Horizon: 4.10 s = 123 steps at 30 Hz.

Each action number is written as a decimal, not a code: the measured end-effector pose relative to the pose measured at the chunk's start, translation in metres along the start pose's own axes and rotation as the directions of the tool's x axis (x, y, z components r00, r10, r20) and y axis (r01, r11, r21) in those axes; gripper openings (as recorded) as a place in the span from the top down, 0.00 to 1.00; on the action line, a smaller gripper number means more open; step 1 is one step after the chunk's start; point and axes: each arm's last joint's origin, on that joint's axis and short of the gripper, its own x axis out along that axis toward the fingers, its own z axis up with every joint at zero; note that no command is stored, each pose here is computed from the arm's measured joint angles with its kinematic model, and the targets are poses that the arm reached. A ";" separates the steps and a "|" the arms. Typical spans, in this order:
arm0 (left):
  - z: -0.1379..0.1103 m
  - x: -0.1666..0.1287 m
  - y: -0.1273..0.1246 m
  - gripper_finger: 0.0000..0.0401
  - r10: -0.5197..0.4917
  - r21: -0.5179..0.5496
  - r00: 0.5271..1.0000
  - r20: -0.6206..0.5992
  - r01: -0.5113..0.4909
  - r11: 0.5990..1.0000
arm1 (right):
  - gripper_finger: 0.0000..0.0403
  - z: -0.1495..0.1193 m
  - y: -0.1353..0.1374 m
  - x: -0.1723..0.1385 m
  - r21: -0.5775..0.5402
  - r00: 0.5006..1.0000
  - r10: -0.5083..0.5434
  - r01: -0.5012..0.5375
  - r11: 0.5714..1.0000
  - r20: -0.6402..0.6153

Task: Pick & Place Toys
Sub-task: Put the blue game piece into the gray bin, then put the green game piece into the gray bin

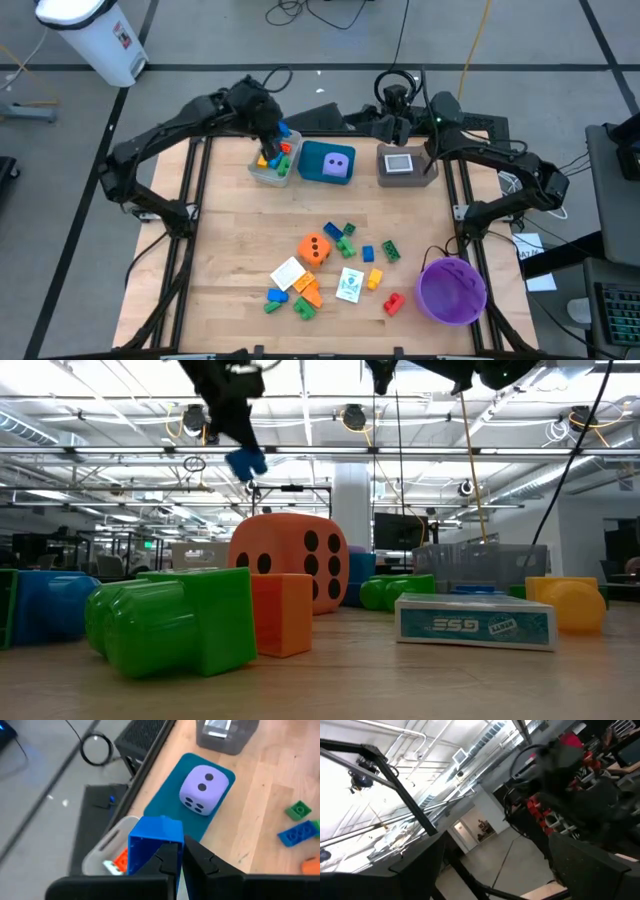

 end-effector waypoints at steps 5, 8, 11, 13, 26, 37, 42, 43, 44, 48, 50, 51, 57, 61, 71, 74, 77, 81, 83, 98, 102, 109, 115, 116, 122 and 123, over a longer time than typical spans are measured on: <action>-0.025 0.032 0.009 0.99 -0.005 -0.136 0.999 -0.040 -0.001 0.991 | 0.14 -0.008 0.001 0.006 -0.021 0.999 0.001 -0.001 1.000 -0.035; -0.038 0.047 0.015 0.97 0.007 -0.227 0.998 -0.056 -0.020 0.974 | 0.14 -0.010 0.003 0.007 -0.027 0.999 0.006 -0.008 1.000 -0.040; -0.053 0.058 0.020 0.96 0.025 -0.318 0.996 -0.082 -0.050 0.947 | 0.14 -0.010 0.003 0.008 -0.029 0.999 0.007 -0.008 1.000 -0.042; -0.058 0.064 0.024 0.98 0.037 -0.361 0.996 -0.075 -0.062 0.930 | 0.14 -0.010 0.002 0.008 -0.028 0.999 0.005 -0.006 1.000 -0.043; -0.058 0.092 0.039 0.98 0.112 -0.546 0.994 0.000 -0.094 0.832 | 0.14 -0.014 -0.002 0.007 -0.011 0.997 -0.032 0.031 0.999 -0.072; -0.065 0.128 0.041 0.97 0.070 -0.613 0.996 -0.055 -0.089 0.785 | 0.14 -0.016 -0.006 0.007 0.012 0.994 -0.058 0.060 0.998 -0.096; -0.069 0.137 0.041 0.99 0.049 -0.620 0.995 -0.088 -0.093 0.779 | 0.14 -0.017 -0.007 0.006 0.006 0.992 -0.072 0.073 0.997 -0.105; -0.069 0.138 0.041 0.99 0.049 -0.624 0.995 -0.084 -0.091 0.776 | 0.14 -0.017 -0.008 0.006 -0.001 0.991 -0.077 0.077 0.997 -0.109; -0.069 0.138 0.041 0.98 0.048 -0.627 0.995 -0.083 -0.090 0.774 | 0.14 -0.018 -0.008 0.006 -0.010 0.990 -0.081 0.080 0.997 -0.112; -0.068 0.138 0.042 0.93 0.070 -0.637 0.995 -0.075 -0.102 0.764 | 0.14 -0.019 -0.009 0.006 -0.012 0.989 -0.089 0.088 0.996 -0.120; -0.068 0.138 0.043 0.92 0.075 -0.645 0.994 -0.076 -0.107 0.756 | 0.14 -0.019 -0.010 0.006 -0.011 0.989 -0.090 0.090 0.996 -0.121; -0.068 0.138 0.044 0.92 0.077 -0.647 0.994 -0.077 -0.108 0.754 | 0.14 -0.019 -0.010 0.006 -0.014 0.988 -0.091 0.090 0.996 -0.121; -0.068 0.138 0.045 0.91 0.080 -0.648 0.994 -0.074 -0.108 0.754 | 0.14 -0.019 -0.010 0.006 -0.026 0.988 -0.091 0.089 0.996 -0.121; -0.068 0.138 0.045 0.88 0.080 -0.648 0.994 -0.073 -0.108 0.754 | 0.14 -0.019 -0.010 0.006 -0.027 0.988 -0.091 0.088 0.996 -0.121; -0.066 0.135 0.046 0.73 0.085 -0.645 0.995 -0.052 -0.098 0.758 | 0.14 -0.019 -0.010 0.006 -0.026 0.988 -0.091 0.088 0.996 -0.121; -0.061 0.124 0.047 0.71 0.061 -0.646 0.998 0.009 -0.041 0.762 | 0.14 -0.019 -0.010 0.006 -0.026 0.988 -0.091 0.089 0.996 -0.121; -0.056 0.107 0.049 0.71 0.017 -0.624 0.997 0.070 0.031 0.781 | 0.14 -0.019 -0.010 0.006 -0.026 0.988 -0.091 0.089 0.996 -0.121; -0.051 0.071 0.047 0.71 -0.074 -0.550 0.984 0.165 0.154 0.821 | 0.14 -0.019 -0.010 0.006 -0.024 0.989 -0.092 0.089 0.996 -0.120; -0.050 0.050 0.044 0.71 -0.119 -0.507 0.972 0.204 0.209 0.836 | 0.14 -0.021 -0.008 0.008 -0.002 0.988 -0.089 0.089 0.996 -0.123; -0.067 -0.093 -0.026 0.71 -0.396 -0.130 0.809 0.435 0.492 0.861 | 0.14 -0.092 0.019 0.044 0.070 0.937 -0.190 0.219 0.973 -0.292; -0.073 -0.115 -0.044 0.71 -0.456 -0.053 0.759 0.465 0.538 0.841 | 0.14 -0.129 0.022 0.041 -0.076 0.807 -0.375 0.385 0.920 -0.455; -0.078 -0.127 -0.063 0.71 -0.542 0.013 0.707 0.454 0.604 0.797 | 0.14 -0.193 0.028 0.024 -0.426 0.420 -0.617 0.465 0.776 -0.665; -0.077 -0.125 -0.073 0.71 -0.565 0.043 0.703 0.432 0.609 0.792 | 0.14 -0.239 0.014 0.029 -0.574 0.266 -0.692 0.405 0.712 -0.671; -0.077 -0.124 -0.074 0.71 -0.563 0.039 0.707 0.428 0.608 0.793 | 0.14 -0.243 0.010 0.030 -0.594 0.261 -0.713 0.411 0.692 -0.650; -0.078 -0.123 -0.078 0.71 -0.576 0.041 0.710 0.405 0.615 0.788 | 0.14 -0.256 -0.012 0.025 -0.681 0.173 -0.808 0.456 0.573 -0.564; -0.078 -0.123 -0.078 0.71 -0.579 0.043 0.710 0.402 0.617 0.786 | 0.14 -0.257 -0.016 0.023 -0.681 0.160 -0.806 0.457 0.572 -0.570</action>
